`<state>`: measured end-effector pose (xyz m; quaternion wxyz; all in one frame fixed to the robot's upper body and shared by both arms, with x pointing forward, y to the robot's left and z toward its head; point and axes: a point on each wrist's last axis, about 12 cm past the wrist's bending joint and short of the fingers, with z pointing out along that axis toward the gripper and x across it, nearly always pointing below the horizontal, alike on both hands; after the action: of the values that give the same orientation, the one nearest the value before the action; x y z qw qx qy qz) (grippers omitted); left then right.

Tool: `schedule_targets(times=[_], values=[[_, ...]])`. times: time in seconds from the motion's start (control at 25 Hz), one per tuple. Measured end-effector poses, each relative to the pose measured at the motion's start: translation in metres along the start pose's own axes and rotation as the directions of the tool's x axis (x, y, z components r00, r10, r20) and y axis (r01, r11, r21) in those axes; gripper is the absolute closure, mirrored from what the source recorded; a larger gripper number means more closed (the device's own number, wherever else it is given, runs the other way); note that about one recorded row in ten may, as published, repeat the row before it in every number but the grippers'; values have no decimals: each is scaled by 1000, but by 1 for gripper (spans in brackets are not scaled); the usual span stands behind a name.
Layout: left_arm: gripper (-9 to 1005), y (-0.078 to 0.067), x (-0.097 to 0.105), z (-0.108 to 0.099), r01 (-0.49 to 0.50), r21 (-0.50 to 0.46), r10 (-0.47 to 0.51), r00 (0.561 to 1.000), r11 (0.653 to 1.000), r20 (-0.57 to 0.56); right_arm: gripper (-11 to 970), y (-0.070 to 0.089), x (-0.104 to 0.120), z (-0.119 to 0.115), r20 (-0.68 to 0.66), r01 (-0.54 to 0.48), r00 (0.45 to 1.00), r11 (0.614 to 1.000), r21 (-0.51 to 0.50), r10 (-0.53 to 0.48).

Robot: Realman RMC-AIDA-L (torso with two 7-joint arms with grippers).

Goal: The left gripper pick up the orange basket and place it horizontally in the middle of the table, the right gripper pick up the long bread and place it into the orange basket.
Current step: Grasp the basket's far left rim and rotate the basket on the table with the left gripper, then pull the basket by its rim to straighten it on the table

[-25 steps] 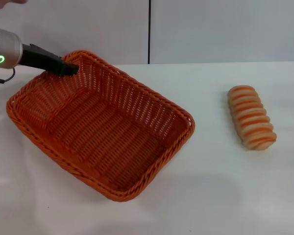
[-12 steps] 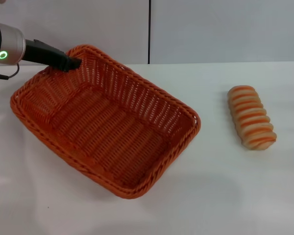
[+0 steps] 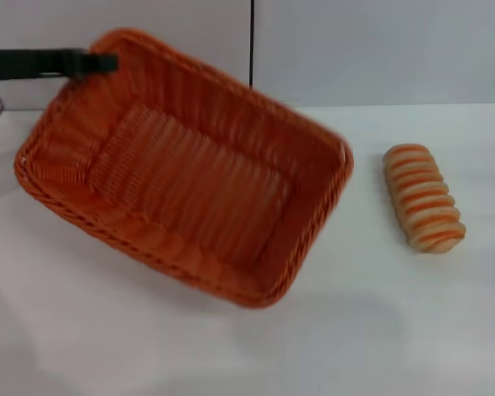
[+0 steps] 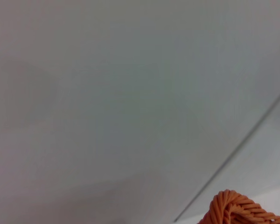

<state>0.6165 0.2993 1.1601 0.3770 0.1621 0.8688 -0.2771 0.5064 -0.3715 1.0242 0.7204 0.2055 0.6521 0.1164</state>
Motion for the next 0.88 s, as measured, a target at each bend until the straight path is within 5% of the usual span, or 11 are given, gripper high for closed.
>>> schedule_targets(times=[0.08, 0.56, 0.68, 0.88], values=[[816, 11, 16, -35, 154, 23, -156, 980, 988, 127, 258, 2, 0, 4, -3, -1, 1000, 1000, -4, 1], [800, 22, 62, -51, 355, 61, -360, 914, 933, 188, 259, 13, 3, 20, -36, 7, 999, 1000, -22, -8], [792, 26, 87, -53, 444, 144, -466, 842, 885, 270, 259, 15, 3, 23, -38, 8, 999, 1000, -26, -9], [780, 28, 108, -46, 493, 180, -525, 795, 851, 305, 259, 14, 2, 25, -44, 15, 999, 1000, -21, -16]])
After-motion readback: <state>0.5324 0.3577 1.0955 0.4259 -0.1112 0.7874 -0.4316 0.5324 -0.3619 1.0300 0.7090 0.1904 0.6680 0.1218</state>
